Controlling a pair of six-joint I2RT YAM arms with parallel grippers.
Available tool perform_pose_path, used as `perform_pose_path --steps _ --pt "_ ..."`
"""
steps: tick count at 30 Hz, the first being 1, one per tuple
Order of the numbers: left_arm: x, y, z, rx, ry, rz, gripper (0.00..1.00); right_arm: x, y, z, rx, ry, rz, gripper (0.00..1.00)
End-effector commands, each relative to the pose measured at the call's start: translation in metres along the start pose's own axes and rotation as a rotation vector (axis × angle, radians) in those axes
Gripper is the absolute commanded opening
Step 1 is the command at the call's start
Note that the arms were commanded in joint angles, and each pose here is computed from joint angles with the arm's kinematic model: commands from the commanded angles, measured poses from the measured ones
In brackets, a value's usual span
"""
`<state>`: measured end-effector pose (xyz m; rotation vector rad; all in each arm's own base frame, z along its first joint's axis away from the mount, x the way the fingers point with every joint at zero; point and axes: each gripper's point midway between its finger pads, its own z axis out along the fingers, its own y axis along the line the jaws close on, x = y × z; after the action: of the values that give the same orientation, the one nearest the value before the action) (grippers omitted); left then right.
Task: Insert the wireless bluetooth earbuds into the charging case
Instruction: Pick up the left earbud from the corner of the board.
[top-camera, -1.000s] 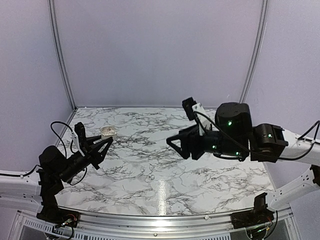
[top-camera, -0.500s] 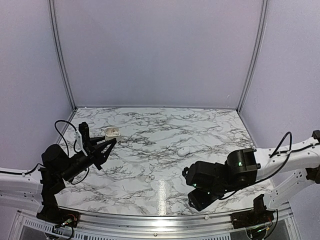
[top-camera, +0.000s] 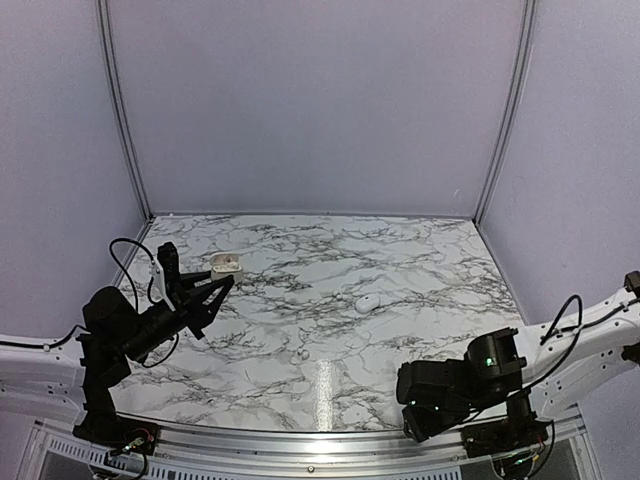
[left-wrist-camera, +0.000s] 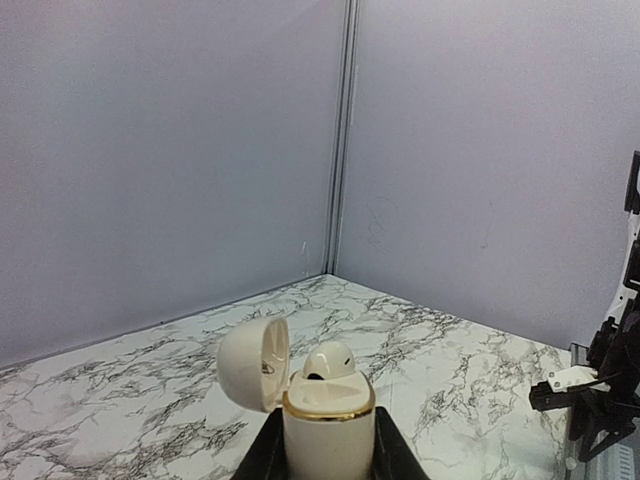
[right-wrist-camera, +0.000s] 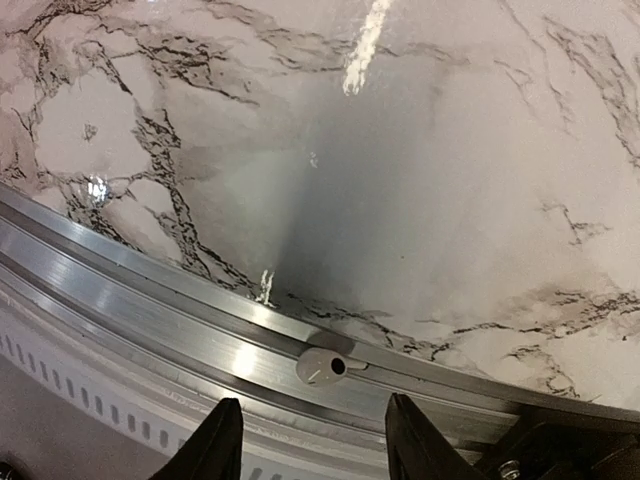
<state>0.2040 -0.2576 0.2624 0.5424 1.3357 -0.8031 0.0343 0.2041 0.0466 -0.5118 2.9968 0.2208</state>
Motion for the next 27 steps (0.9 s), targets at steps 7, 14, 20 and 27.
perform_pose_path --steps 7,14,20,27 --pt "-0.02 0.0 0.002 -0.003 -0.054 0.008 0.0 -0.001 0.014 0.017 -0.045 0.004 0.034 0.41" --pt "-0.021 0.0 0.004 -0.002 -0.054 0.01 0.0 0.002 0.008 0.023 -0.005 0.021 0.022 0.37" --pt "-0.021 0.001 0.004 -0.005 -0.052 0.016 0.0 0.004 0.01 0.031 -0.007 0.036 0.012 0.31" --pt "-0.02 0.001 0.004 -0.007 -0.049 0.018 0.0 0.005 0.009 0.033 -0.003 0.037 0.011 0.21"
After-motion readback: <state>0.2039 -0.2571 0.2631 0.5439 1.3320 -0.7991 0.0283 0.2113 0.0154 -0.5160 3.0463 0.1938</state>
